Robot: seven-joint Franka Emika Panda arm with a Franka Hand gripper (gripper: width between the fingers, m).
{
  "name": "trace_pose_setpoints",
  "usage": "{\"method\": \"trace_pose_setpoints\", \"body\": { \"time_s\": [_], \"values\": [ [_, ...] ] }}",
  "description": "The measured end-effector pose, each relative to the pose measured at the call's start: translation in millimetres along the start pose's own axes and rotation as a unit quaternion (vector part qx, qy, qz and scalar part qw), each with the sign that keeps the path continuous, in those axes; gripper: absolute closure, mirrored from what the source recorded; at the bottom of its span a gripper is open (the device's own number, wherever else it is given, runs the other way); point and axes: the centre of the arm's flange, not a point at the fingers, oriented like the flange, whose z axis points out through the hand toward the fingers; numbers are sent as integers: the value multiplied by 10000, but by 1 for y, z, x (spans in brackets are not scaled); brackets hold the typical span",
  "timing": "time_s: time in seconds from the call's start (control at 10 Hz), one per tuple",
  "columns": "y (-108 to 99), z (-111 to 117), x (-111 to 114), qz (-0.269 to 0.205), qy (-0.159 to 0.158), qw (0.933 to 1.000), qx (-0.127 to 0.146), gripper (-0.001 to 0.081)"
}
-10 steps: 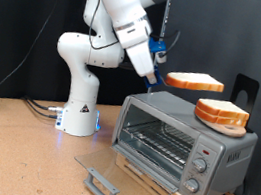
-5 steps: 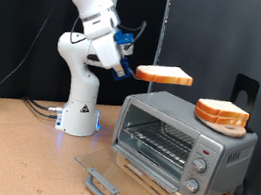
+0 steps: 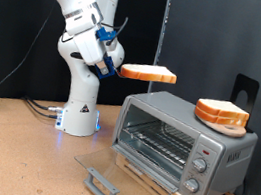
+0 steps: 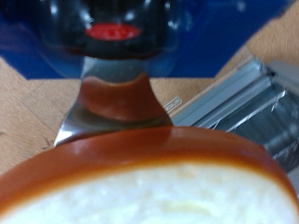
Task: Make a piece of toast with the oven
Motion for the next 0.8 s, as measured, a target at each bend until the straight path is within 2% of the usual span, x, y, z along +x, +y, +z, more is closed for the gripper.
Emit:
{"method": "trace_pose_setpoints", "body": {
  "time_s": [0.2, 0.3, 0.8],
  "values": [
    [7, 9, -11, -724, -271, 9970, 75, 396],
    [14, 14, -17, -841, -426, 9955, 75, 396],
    [75, 47, -43, -525, -865, 9948, -101, 396]
  ]
}}
